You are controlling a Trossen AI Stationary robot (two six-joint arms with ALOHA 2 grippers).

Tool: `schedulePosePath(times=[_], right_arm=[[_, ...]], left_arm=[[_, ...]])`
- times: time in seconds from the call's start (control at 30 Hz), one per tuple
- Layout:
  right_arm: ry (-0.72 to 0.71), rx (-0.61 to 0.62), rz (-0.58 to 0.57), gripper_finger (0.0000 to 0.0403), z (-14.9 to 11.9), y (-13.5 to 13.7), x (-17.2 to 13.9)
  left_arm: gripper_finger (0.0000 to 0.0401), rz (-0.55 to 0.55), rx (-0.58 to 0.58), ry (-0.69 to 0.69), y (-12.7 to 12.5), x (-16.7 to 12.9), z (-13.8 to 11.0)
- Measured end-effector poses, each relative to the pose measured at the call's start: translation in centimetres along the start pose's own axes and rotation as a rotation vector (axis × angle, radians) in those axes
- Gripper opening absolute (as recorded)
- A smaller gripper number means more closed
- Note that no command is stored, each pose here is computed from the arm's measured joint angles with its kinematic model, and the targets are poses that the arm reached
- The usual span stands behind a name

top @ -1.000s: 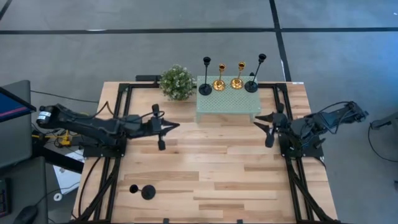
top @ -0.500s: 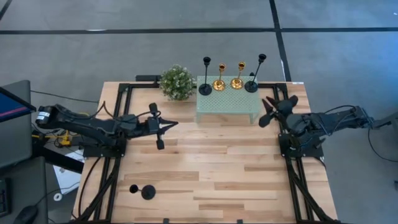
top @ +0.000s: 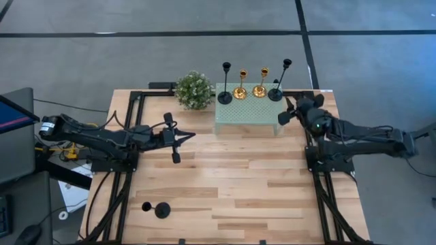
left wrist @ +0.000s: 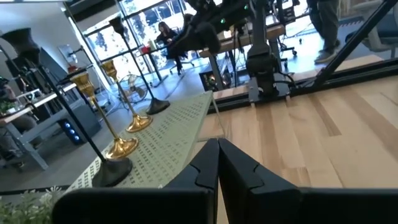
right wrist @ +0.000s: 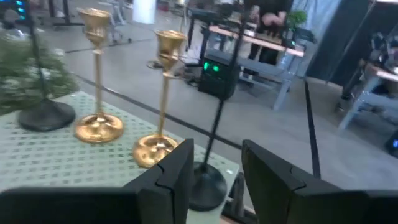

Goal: Pick & Place candle stick holders
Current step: Adjust the right black candle holder on the shelf

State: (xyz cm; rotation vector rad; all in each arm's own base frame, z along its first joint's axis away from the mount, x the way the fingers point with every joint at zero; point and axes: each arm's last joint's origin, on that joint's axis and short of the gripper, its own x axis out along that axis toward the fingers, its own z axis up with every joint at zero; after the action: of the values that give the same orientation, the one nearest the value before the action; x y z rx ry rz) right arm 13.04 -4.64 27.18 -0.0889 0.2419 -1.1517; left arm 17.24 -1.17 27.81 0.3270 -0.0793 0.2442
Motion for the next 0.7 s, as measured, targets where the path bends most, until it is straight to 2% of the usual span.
schedulePosePath(times=[0.07,0.23,0.47,0.6,0.7], right_arm=[[0.012,0.007,0.010,0.0129,0.0,-0.4,0.6],[-0.016,0.033,0.137,0.0127,0.5,-1.4,2.1],[0.001,0.046,0.135,0.0123,0.3,-3.4,4.0],[0.021,0.061,0.240,0.0123,0.0,-4.1,5.1],[0.040,0.099,0.267,0.0124,-0.2,-4.5,6.0]], left_arm=[[0.0008,0.003,-0.002,-0.005,0.0,0.0,0.1],[0.0008,0.001,-0.001,-0.002,0.0,0.0,0.0],[0.0008,0.001,0.000,-0.001,0.0,0.0,0.0],[0.0008,0.001,0.000,-0.001,0.0,0.0,0.0],[0.0008,0.001,0.000,-0.001,0.0,0.0,0.0]])
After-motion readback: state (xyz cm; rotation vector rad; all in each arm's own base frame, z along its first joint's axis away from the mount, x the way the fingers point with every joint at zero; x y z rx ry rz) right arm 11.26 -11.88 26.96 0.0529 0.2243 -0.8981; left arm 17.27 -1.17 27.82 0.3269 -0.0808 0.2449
